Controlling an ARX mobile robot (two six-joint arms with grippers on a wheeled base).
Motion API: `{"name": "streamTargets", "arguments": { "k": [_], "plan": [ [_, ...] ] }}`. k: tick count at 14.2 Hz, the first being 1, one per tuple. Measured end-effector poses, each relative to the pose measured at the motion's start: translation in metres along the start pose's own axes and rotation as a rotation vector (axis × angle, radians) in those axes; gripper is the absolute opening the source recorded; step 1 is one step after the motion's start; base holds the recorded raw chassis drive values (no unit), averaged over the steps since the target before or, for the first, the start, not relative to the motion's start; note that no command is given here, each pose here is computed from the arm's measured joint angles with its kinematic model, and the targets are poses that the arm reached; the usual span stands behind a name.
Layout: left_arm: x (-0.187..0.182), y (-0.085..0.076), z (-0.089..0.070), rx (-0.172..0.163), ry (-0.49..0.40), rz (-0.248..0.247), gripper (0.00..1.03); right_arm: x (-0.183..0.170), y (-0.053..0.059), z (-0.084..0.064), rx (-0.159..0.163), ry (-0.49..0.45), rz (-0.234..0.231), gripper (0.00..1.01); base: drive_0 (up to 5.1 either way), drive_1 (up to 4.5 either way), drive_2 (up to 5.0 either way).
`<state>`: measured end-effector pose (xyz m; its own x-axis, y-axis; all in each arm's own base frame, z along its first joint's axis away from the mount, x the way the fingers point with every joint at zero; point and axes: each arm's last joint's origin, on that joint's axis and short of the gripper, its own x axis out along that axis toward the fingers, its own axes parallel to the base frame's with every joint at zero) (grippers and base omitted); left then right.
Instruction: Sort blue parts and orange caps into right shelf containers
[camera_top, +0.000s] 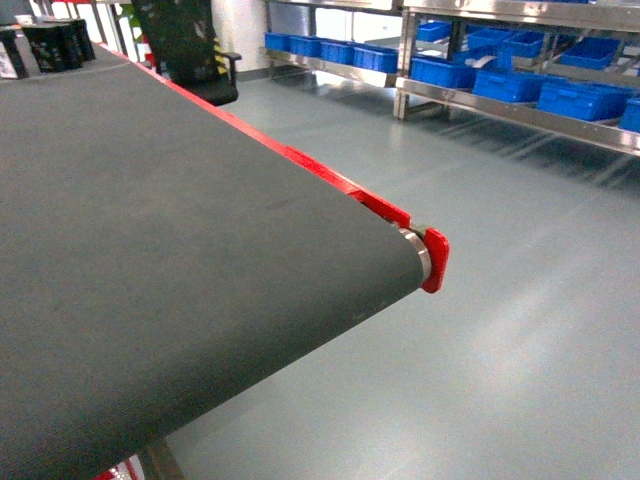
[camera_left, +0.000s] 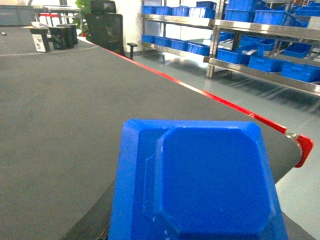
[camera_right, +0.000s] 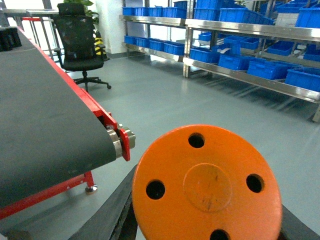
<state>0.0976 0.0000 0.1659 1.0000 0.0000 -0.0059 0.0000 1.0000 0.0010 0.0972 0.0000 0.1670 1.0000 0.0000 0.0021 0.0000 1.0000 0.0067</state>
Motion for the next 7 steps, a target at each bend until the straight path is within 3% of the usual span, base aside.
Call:
{"name": "streamTargets", "arguments": {
  "k": [7],
  "plan": [
    [0.0000,0.0000,0.0000,0.000,0.000,0.000,0.41,0.0000,0.0000,0.0000,0.000,0.000,0.000,0.45,-1.6,-1.56,-1.6]
  ]
}}
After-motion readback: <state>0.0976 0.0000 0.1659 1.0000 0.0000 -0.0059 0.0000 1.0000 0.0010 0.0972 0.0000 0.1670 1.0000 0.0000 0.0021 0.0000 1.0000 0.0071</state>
